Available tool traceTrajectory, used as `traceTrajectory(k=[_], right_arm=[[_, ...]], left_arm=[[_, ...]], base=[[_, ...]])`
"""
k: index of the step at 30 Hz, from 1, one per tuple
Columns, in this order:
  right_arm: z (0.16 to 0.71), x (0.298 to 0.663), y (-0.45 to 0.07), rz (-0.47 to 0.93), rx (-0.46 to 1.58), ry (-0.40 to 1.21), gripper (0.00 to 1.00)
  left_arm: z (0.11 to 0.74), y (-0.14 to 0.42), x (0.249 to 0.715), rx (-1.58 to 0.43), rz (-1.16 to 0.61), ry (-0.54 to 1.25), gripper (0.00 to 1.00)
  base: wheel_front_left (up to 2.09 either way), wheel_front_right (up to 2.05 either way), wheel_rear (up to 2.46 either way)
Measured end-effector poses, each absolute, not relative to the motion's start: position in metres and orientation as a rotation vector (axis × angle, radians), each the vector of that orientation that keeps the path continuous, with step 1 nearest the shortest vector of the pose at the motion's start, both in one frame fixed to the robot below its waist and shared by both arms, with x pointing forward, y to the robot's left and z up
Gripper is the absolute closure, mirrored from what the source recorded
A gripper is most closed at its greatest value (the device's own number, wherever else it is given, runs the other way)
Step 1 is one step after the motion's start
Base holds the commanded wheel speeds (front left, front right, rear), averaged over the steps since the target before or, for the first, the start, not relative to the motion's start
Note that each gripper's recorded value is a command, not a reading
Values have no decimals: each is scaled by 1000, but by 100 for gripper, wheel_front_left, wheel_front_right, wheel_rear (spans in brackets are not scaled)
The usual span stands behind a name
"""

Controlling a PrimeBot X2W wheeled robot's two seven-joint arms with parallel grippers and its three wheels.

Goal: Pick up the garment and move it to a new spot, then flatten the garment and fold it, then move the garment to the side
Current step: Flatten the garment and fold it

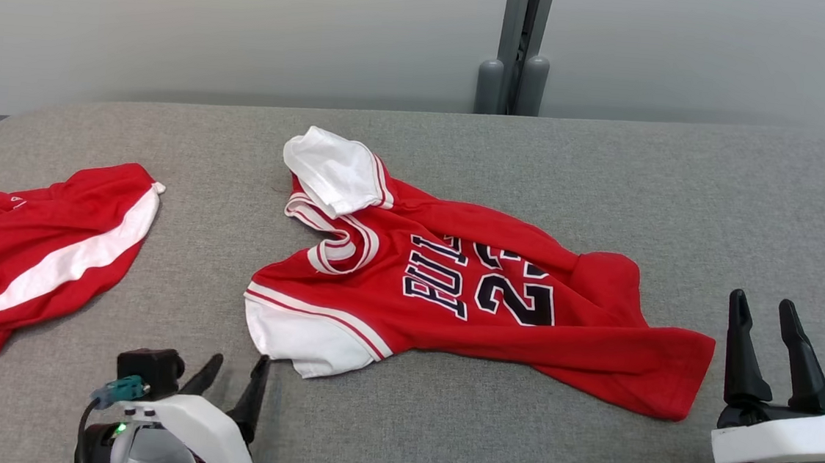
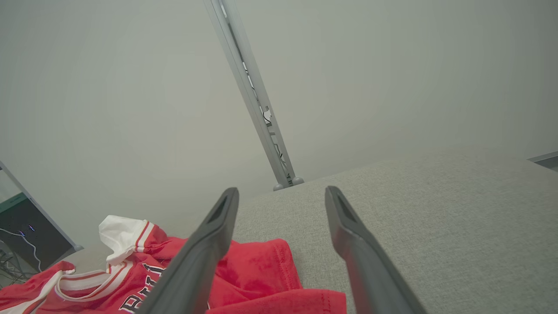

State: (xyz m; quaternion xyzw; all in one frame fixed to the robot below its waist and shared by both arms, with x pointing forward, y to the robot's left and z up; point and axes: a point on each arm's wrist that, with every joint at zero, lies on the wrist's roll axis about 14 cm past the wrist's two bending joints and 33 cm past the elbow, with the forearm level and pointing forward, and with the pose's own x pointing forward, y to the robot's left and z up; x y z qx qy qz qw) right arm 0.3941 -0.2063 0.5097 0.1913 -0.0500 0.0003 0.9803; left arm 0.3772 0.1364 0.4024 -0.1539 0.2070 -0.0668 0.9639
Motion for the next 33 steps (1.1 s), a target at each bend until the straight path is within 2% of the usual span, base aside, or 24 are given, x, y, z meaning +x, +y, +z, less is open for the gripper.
traceTrajectory(k=[3, 14, 16, 17, 19, 20, 21, 27, 33], right_arm=[[509, 395, -208, -6, 385, -101, 0], [501, 393, -221, -48, 378, -83, 0], [501, 393, -222, -54, 379, -83, 0], [501, 394, -223, -56, 379, -84, 0], [499, 393, -224, -61, 374, -79, 0], [498, 393, -225, -63, 371, -76, 0], [497, 393, -225, -63, 370, -74, 0], [496, 394, -223, -62, 368, -71, 0], [496, 395, -211, -35, 376, -65, 0]], left_arm=[[385, 121, 372, -310, -184, 534, 0], [372, 117, 390, -379, -181, 702, 0], [370, 116, 391, -376, -192, 727, 20], [369, 113, 392, -377, -199, 735, 41], [369, 109, 392, -380, -215, 752, 72], [367, 108, 391, -382, -218, 761, 92], [367, 108, 391, -384, -219, 762, 100], [380, 116, 396, -339, -233, 722, 100], [399, 123, 382, -306, -284, 729, 100]], base=[[0, 0, 0], [0, 0, 0], [0, 0, 0], [0, 0, 0], [0, 0, 0], [0, 0, 0], [0, 0, 0], [0, 0, 0], [0, 0, 0]])
